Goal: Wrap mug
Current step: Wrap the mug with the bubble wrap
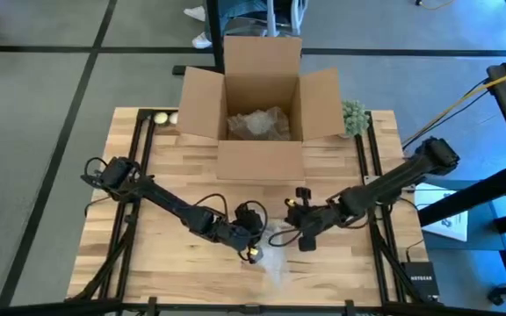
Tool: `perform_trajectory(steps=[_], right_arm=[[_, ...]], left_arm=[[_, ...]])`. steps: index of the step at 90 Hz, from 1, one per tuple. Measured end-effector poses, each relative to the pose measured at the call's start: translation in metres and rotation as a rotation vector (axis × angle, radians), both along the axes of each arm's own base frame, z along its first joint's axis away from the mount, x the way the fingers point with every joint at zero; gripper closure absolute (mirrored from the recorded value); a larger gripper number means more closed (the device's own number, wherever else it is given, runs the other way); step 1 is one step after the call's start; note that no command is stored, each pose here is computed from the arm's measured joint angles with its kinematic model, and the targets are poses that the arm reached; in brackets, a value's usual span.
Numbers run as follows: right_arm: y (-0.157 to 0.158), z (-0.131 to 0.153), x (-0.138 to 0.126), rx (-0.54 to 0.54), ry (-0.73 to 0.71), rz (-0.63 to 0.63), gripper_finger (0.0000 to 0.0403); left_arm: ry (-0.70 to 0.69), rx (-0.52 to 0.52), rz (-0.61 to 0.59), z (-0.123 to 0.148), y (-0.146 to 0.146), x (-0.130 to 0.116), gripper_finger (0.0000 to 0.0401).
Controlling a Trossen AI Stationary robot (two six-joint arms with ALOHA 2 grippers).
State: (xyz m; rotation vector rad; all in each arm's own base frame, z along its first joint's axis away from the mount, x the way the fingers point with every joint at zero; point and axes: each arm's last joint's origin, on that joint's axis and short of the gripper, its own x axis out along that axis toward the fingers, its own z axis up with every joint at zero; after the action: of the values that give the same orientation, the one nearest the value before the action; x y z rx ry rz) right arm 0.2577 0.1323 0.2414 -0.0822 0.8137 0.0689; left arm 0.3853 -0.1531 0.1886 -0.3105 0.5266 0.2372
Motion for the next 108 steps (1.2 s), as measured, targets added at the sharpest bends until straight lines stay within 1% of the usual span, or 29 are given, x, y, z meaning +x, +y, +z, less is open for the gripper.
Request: perform_trajectory(steps=[7,15,29,38,43,60,77,84,89,98,103,108], right_arm=[[0.009,0.008,0.005,0.017,-0.092,0.063,0.0402],[0.017,0.005,0.017,0.038,-0.196,0.091,0.0402],[0.023,-0.031,0.033,-0.009,-0.122,0.093,0.0402],[0.025,-0.049,0.038,-0.038,-0.065,0.088,0.0402],[0.027,-0.054,0.041,-0.042,-0.057,0.081,0.0402],[0.028,-0.059,0.043,-0.037,-0.055,0.087,0.0402],[0.029,-0.059,0.044,-0.030,-0.069,0.086,0.0402],[0.029,-0.061,0.044,-0.029,-0.061,0.091,0.0402],[0.029,-0.062,0.044,-0.030,-0.058,0.091,0.0402],[0.029,-0.062,0.043,-0.031,-0.055,0.091,0.0402],[0.029,-0.062,0.044,-0.031,-0.056,0.091,0.0402],[0.029,-0.062,0.044,-0.030,-0.059,0.091,0.0402]], left_arm=[[-0.001,0.003,-0.003,0.000,0.000,0.000,0.0401],[-0.001,0.006,-0.006,0.000,0.000,0.000,0.0401],[-0.002,0.005,-0.007,0.000,-0.001,0.000,0.0401],[0.000,0.006,-0.011,0.000,-0.002,-0.001,0.0401],[-0.001,0.010,-0.018,0.000,-0.003,-0.001,0.0401],[0.010,0.031,-0.061,0.010,-0.011,-0.011,0.0401],[-0.036,0.005,-0.089,0.043,-0.020,-0.029,0.0401],[-0.068,0.011,-0.081,0.051,-0.023,-0.033,0.0401],[-0.088,0.042,-0.078,0.053,-0.025,-0.034,0.0401],[-0.132,0.064,-0.077,0.058,-0.025,-0.032,0.0401],[-0.141,0.058,-0.076,0.054,-0.023,-0.027,0.0401],[-0.116,0.055,-0.078,0.045,-0.020,-0.021,0.0401]])
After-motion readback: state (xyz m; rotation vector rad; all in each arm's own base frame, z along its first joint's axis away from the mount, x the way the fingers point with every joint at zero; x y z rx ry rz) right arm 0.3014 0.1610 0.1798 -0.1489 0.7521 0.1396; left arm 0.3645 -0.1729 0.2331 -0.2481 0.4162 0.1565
